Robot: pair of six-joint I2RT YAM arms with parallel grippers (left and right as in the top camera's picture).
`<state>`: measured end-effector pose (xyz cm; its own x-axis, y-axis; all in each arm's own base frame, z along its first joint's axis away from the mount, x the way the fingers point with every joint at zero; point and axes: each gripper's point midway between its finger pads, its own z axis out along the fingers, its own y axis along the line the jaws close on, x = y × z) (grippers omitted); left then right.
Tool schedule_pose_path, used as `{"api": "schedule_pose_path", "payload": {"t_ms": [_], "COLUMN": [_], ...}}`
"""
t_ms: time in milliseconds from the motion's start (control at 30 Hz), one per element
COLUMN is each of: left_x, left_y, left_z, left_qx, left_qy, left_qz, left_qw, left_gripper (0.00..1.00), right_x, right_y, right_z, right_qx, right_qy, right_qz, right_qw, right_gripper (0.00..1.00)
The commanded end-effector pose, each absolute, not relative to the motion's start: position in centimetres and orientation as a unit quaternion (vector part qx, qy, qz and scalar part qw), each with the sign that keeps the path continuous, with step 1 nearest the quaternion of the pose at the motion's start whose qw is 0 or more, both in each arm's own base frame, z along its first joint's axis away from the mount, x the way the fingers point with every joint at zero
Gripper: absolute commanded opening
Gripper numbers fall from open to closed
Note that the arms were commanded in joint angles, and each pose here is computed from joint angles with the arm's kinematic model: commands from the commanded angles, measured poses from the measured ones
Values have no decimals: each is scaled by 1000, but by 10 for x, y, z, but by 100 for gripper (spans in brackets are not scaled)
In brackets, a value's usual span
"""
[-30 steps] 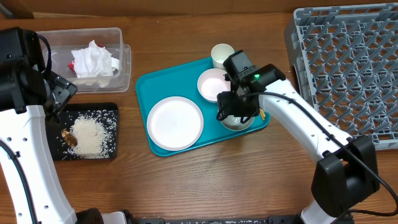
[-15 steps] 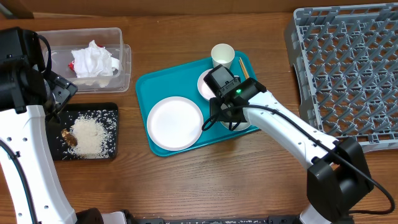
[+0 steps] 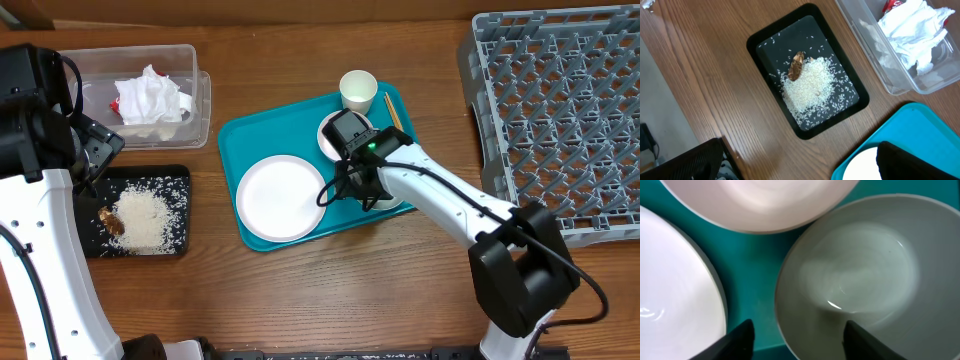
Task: Sort waste into correct bins and load items into the dishwasher
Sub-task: 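Lower the right gripper and grasp the grey-green bowl's rim, then lift the grey-green bowl and carry it right to the dish rack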
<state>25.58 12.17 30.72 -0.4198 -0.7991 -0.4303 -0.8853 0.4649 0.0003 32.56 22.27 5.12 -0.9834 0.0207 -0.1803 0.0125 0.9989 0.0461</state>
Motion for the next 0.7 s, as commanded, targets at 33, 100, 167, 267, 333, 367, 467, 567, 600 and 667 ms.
{"api": "schedule_pose_path", "payload": {"t_ms": [33, 100, 167, 267, 333, 367, 467, 567, 600, 667], "left_x": [255, 255, 255, 255, 255, 255, 255, 255, 255, 255], "left_y": [124, 124, 124, 124, 124, 124, 124, 124, 124, 124], "left_z": [307, 307, 307, 307, 307, 307, 307, 307, 307, 307], "left_qx": [-515, -515, -515, -515, -515, -515, -515, -515, -515, -515], "left_qy": [828, 828, 828, 828, 828, 828, 828, 828, 828, 828], "left_qz": [119, 119, 119, 119, 119, 119, 119, 119, 119, 119], "left_qw": [189, 189, 189, 189, 189, 189, 189, 189, 189, 189], "left_gripper": [100, 100, 100, 100, 100, 100, 100, 100, 100, 100], "right_x": [320, 319, 318, 317, 318, 318, 318, 317, 316, 315], "right_y": [228, 232, 234, 235, 232, 230, 229, 228, 228, 227], "right_z": [33, 29, 28, 24, 21, 20, 20, 20, 20, 21], "right_qx": [1, -4, -8, -11, -11, -11, -11, -11, -9, -10], "right_qy": [997, 997, 997, 997, 997, 997, 997, 997, 997, 997], "right_qz": [13, 11, 8, 5, -5, -10, -14, -15, -16, -18], "right_qw": [75, 76, 78, 76, 76, 77, 78, 76, 75, 72], "right_gripper": [56, 56, 56, 54, 47, 44, 36, 25, 22, 17]}}
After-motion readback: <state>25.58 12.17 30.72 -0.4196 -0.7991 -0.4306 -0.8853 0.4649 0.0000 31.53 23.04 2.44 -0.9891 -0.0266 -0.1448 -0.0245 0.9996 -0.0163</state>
